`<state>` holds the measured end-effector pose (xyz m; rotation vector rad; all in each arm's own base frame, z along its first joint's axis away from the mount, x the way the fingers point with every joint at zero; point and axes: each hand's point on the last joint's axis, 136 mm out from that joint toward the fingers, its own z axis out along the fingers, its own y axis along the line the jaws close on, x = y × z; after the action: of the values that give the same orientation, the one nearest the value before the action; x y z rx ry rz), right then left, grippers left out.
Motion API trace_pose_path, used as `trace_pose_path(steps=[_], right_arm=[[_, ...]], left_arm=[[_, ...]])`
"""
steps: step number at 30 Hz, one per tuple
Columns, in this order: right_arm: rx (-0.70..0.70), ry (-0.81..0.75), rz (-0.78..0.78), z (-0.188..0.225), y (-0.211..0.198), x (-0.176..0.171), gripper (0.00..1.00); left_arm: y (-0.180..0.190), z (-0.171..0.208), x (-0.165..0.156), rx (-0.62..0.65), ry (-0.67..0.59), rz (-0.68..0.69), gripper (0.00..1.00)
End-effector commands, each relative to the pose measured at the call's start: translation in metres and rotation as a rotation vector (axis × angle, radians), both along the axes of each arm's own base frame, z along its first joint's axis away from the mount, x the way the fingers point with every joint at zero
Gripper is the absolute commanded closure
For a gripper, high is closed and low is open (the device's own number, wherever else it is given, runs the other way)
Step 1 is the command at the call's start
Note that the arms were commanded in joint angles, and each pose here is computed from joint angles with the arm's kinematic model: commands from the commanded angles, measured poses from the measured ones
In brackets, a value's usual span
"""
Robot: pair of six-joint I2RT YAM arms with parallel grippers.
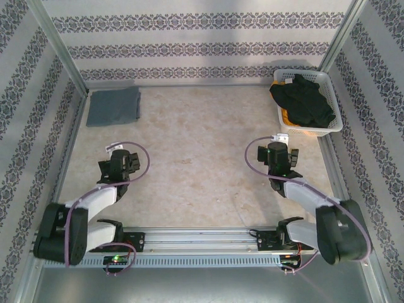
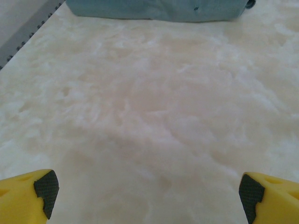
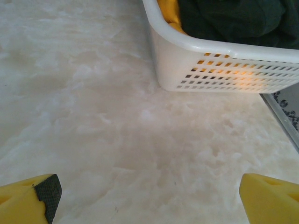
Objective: Fold and stack the t-shirts
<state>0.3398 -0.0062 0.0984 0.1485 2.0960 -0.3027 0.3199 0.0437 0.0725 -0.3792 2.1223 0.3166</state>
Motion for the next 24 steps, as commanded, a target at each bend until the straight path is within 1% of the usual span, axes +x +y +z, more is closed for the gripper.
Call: trace_pose_path(steps=[1, 2, 3, 5, 7, 8, 9, 11, 12, 13, 14, 15, 16, 18, 19, 20, 24], right_arm=[[0.027, -0.155, 0.059, 0.026, 0.008, 0.031, 0.02], [0.055, -0.191, 0.065, 0.029, 0.007, 0.038, 0.02], [0.047, -0.185, 0.074, 0.027, 0.006, 0.044, 0.02], [0.024, -0.18, 0.087, 0.028, 0.002, 0.051, 0.02], [0.058, -0.207, 0.069, 0.022, -0.007, 0.053, 0.02], [0.081, -0.226, 0.06, 0.021, -0.012, 0.054, 0.02], [0.102, -0.247, 0.062, 0.019, -0.014, 0.054, 0.02], [0.11, -0.245, 0.096, 0.015, -0.01, 0.052, 0.02], [0.108, -0.266, 0.106, 0.014, -0.008, 0.05, 0.02], [0.105, -0.285, 0.103, 0.009, -0.009, 0.044, 0.02], [0.106, -0.323, 0.082, 0.01, -0.013, 0.041, 0.02], [0.107, -0.345, 0.065, 0.011, -0.016, 0.038, 0.02], [0.107, -0.34, 0.063, 0.01, -0.017, 0.037, 0.02], [0.107, -0.282, 0.057, 0.006, -0.017, 0.041, 0.02], [0.109, -0.246, 0.052, 0.001, -0.017, 0.045, 0.02], [0.095, -0.252, 0.049, 0.008, -0.017, 0.053, 0.02], [0.084, -0.255, 0.05, 0.008, -0.015, 0.052, 0.02]], left_arm=[[0.002, 0.041, 0.046, -0.011, -0.229, -0.034, 0.0], [0.002, 0.038, 0.053, -0.009, -0.204, -0.047, 0.0], [0.004, 0.033, 0.06, -0.014, -0.159, -0.059, 0.0], [0.008, 0.035, 0.07, 0.007, -0.172, -0.082, 0.0], [0.022, 0.031, 0.07, -0.01, -0.223, -0.037, 0.0], [0.021, 0.029, 0.068, -0.017, -0.202, -0.042, 0.0], [0.015, 0.031, 0.067, -0.028, -0.217, -0.072, 0.0], [0.003, 0.037, 0.059, -0.009, -0.313, -0.138, 0.0], [0.0, 0.035, 0.05, 0.002, -0.353, -0.161, 0.0], [-0.005, 0.037, 0.045, 0.002, -0.397, -0.187, 0.0], [-0.009, 0.029, 0.041, 0.0, -0.396, -0.212, 0.0], [-0.01, 0.032, 0.043, 0.021, -0.444, -0.22, 0.0], [-0.007, 0.031, 0.046, 0.025, -0.427, -0.206, 0.0], [-0.001, 0.018, 0.06, -0.017, -0.283, -0.165, 0.0], [-0.008, 0.016, 0.071, 0.001, -0.249, -0.201, 0.0], [-0.012, 0.018, 0.076, 0.027, -0.254, -0.216, 0.0], [-0.009, 0.017, 0.073, 0.016, -0.255, -0.198, 0.0]])
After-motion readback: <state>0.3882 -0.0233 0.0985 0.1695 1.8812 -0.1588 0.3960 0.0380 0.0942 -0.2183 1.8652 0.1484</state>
